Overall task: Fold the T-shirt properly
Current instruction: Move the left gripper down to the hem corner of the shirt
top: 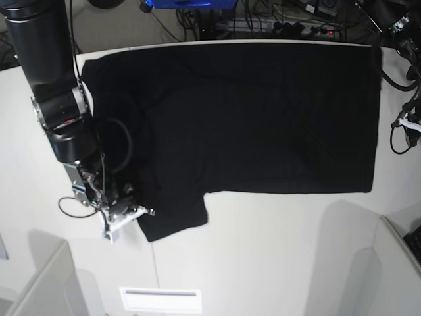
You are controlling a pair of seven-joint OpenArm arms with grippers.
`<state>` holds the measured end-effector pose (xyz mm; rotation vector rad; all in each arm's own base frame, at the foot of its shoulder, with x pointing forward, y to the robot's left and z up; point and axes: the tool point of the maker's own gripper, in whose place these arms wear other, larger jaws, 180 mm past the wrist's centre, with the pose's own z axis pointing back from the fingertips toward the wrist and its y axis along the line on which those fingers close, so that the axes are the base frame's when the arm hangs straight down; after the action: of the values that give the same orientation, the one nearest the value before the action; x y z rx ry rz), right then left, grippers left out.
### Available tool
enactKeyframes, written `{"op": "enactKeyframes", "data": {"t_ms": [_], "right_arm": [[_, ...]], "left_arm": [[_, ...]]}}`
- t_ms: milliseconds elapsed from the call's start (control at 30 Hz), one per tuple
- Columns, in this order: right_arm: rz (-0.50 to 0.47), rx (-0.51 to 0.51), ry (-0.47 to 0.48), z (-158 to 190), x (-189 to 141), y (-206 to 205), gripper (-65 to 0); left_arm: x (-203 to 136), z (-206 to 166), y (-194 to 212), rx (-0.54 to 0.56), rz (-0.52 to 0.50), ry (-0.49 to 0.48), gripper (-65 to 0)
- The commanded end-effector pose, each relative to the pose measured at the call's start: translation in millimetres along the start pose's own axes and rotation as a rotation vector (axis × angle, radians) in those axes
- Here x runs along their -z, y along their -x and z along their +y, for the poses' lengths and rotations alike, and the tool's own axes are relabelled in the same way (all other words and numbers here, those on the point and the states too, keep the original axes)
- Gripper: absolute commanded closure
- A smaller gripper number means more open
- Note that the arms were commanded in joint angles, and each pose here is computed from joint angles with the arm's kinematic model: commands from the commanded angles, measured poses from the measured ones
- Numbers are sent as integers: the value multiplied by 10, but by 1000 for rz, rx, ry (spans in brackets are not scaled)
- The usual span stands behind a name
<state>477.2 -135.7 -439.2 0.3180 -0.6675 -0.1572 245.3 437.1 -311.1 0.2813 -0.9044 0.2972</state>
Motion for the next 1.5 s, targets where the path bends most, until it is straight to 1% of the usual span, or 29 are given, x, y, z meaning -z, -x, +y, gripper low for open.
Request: {"op": "enactKeyframes", "data": {"t_ms": [0,33,100,200,267,467,533,600,700,800,1033,1333,1467], "right_arm": [[0,-7,6,13,-21,-103,0],[0,-7,6,13,-21,-103,0],[0,-7,6,13,-21,-103,0],[0,-7,6,13,-21,-103,0],[1,-8,7,13,-21,-101,0],[1,-8,7,13,-21,-101,0],[1,-8,7,13,-21,-101,0],[0,-7,6,13,-21,-103,0],[-3,0,5,12,-24,-112,0],[-3,0,5,12,-24,-112,0],[-3,0,7,3,-26,-114,0],[-2,-1,7,3,-26,-113,0],[-1,-5,11,-15,-30,-112,0]], "left_arm": [[28,55,-139,-9,-31,-8,-387],[74,54,-158,-27,-33,-5,-418],[167,93,-227,-45,-32,-2,-444],[366,-58,-363,0,-13,47,-441],[497,-132,-378,15,16,72,-441],[847,-287,-463,-40,72,124,-441],[940,-359,-541,-51,68,142,-441],[1028,-472,-613,-41,43,162,-441],[1168,-529,-621,5,60,159,-441],[1302,-557,-598,12,88,150,-441],[1519,-576,-650,23,119,116,-441],[1664,-1035,-457,60,165,172,-441],[1672,-1141,-386,62,176,189,-441]]}}
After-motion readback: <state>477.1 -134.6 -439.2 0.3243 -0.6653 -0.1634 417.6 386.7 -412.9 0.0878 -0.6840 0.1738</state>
